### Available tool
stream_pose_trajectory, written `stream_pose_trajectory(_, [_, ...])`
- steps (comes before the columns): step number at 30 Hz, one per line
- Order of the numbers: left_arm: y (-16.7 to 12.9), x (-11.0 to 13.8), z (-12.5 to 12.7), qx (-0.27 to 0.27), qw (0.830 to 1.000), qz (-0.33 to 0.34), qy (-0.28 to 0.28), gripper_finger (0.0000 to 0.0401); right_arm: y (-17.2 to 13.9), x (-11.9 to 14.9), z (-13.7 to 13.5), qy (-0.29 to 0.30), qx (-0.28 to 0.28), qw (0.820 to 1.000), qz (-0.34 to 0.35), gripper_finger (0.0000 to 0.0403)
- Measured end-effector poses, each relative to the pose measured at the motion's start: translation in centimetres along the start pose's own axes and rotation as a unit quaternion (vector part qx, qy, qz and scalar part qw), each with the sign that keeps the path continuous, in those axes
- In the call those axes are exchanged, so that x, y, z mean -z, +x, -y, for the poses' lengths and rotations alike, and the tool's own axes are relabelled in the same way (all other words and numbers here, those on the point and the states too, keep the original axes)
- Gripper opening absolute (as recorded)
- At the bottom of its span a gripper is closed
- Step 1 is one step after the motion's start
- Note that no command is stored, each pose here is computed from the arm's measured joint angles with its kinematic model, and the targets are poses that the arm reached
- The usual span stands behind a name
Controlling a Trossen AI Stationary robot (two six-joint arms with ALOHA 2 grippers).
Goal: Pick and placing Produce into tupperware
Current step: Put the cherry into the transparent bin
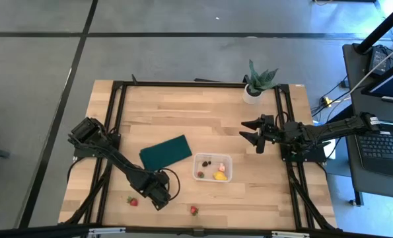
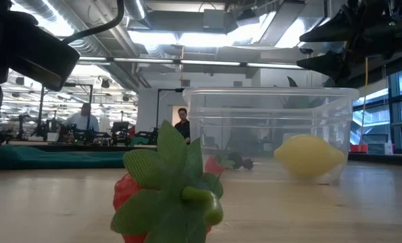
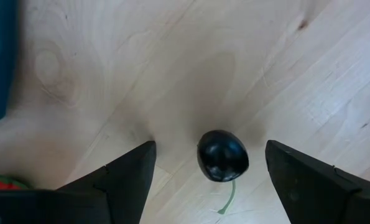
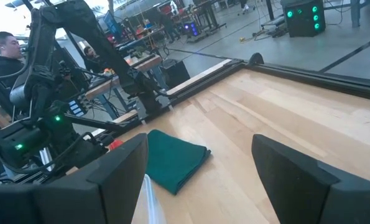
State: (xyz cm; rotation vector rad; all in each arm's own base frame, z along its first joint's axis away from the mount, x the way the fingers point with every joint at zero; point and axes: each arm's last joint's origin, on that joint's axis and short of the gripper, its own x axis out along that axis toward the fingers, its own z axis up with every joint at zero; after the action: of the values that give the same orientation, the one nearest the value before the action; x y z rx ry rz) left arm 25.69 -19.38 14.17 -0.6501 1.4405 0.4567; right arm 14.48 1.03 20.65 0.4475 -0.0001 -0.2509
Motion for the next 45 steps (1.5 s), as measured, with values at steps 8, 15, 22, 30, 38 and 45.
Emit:
stream_pose_trajectory(8, [-0.12, -0.09, 0.12, -0.004, 1.000, 0.015, -0.001, 0.0294, 0.00, 0.03, 0.02, -0.001, 0.001, 1.000, -0.002, 0.0289])
stream_pose_trajectory(15, [-0.12, -0.22, 0.12, -0.009, 0.999, 0.042, -0.001, 0.0294, 0.00, 0.04, 0.02, -0.001, 0.001, 1.000, -0.002, 0.0289])
stream_pose_trajectory(22, [-0.13, -0.25, 0.07, -0.010, 0.999, 0.033, -0.022, 0.0294, 0.00, 0.04, 0.02, -0.001, 0.001, 1.000, -0.002, 0.0289])
stream_pose_trajectory(30, [-0.13, -0.17, 0.03, -0.011, 1.000, 0.018, -0.021, 0.0290, 0.00, 0.05, 0.02, -0.001, 0.001, 1.000, -0.002, 0.0289])
stream_pose_trajectory(38, [-0.12, -0.11, -0.06, -0.014, 1.000, 0.013, -0.021, 0.0249, 0.00, 0.05, 0.02, -0.001, 0.001, 1.000, -0.002, 0.0289])
stream_pose_trajectory(45, [-0.10, -0.06, -0.12, -0.014, 1.000, 0.000, -0.022, 0.0222, -0.01, 0.05, 0.02, -0.001, 0.001, 1.000, -0.002, 0.0289])
